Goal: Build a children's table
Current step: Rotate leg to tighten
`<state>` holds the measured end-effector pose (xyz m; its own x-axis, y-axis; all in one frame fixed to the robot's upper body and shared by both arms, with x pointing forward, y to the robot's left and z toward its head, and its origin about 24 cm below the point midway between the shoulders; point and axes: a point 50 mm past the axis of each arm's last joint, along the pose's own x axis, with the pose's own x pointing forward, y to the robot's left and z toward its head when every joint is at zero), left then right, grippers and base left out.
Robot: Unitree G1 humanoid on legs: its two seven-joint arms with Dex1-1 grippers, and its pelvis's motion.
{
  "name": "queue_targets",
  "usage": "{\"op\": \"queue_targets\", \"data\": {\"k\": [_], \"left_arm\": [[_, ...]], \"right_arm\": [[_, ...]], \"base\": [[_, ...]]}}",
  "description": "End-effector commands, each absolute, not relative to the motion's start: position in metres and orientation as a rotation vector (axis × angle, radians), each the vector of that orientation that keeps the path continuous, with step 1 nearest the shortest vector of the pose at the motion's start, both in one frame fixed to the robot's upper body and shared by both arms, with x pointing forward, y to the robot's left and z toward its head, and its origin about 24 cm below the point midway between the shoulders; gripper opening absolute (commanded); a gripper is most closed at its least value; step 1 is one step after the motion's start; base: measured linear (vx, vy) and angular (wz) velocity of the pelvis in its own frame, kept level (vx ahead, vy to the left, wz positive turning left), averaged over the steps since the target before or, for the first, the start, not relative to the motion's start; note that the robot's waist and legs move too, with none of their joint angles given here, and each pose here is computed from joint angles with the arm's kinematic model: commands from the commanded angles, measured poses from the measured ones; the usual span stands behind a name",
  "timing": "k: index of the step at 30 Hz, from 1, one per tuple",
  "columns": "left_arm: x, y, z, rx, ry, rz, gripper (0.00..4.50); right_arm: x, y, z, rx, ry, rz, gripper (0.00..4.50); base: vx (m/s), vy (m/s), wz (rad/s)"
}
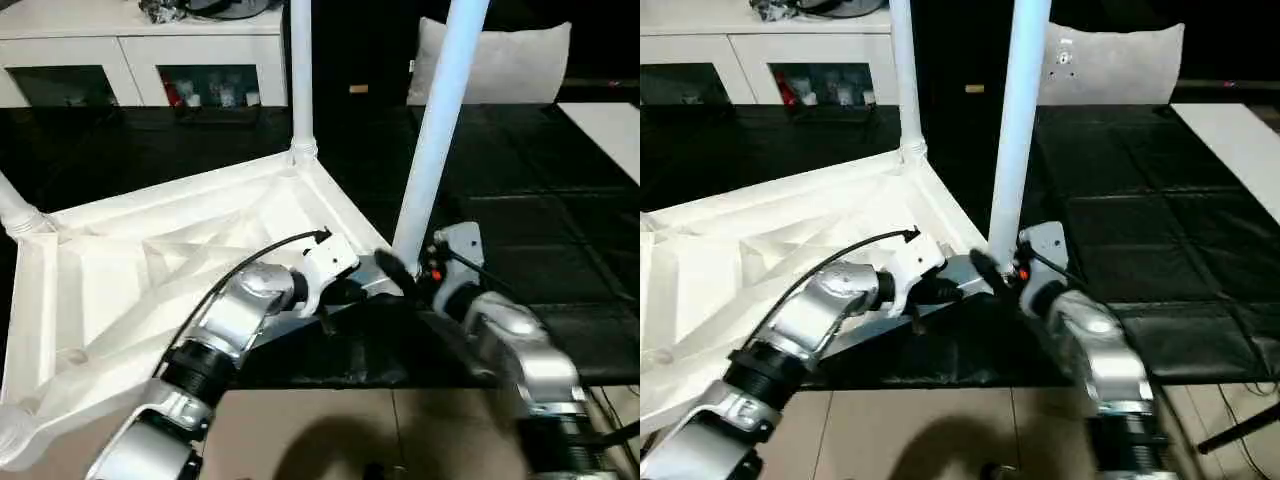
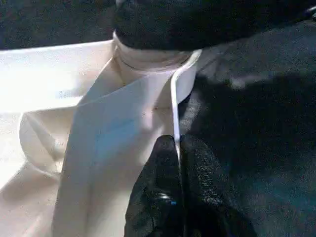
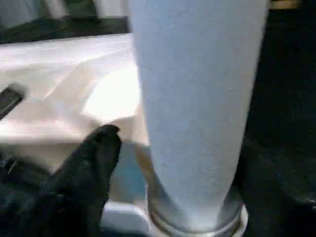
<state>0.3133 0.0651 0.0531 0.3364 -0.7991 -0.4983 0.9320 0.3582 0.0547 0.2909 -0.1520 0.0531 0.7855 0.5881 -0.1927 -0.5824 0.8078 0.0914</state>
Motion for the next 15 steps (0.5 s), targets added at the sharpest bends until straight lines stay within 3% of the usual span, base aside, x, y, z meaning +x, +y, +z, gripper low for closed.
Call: {"op": "queue_targets", "data": {"k": [1,5,8,12,13,15], "left_arm": [[0.31,0.065,0.061,0.409,0.361,-1.257,0.0],[0.306,0.074,0.059,0.452,0.356,-1.351,0.0],[0.297,0.083,0.056,0.49,0.384,-1.469,0.0],[0.295,0.088,0.055,0.526,0.398,-1.515,0.0],[0.292,0.093,0.054,0.564,0.408,-1.588,0.0],[0.291,0.095,0.054,0.584,0.413,-1.634,0.0]], "right_arm": [[0.286,-0.151,0.059,-0.005,0.188,0.757,3.93],[0.285,-0.173,0.067,-0.068,0.175,0.812,4.18],[0.276,-0.186,0.071,-0.146,0.22,0.969,4.18],[0.272,-0.191,0.073,-0.149,0.25,1.051,4.18],[0.268,-0.194,0.073,-0.168,0.288,1.158,4.0],[0.266,-0.194,0.073,-0.178,0.311,1.22,3.89]], "base": [[0.0,0.0,0.0],[0.0,0.0,0.0],[0.0,0.0,0.0],[0.0,0.0,0.0],[0.0,0.0,0.0],[0.0,0.0,0.0]]}}
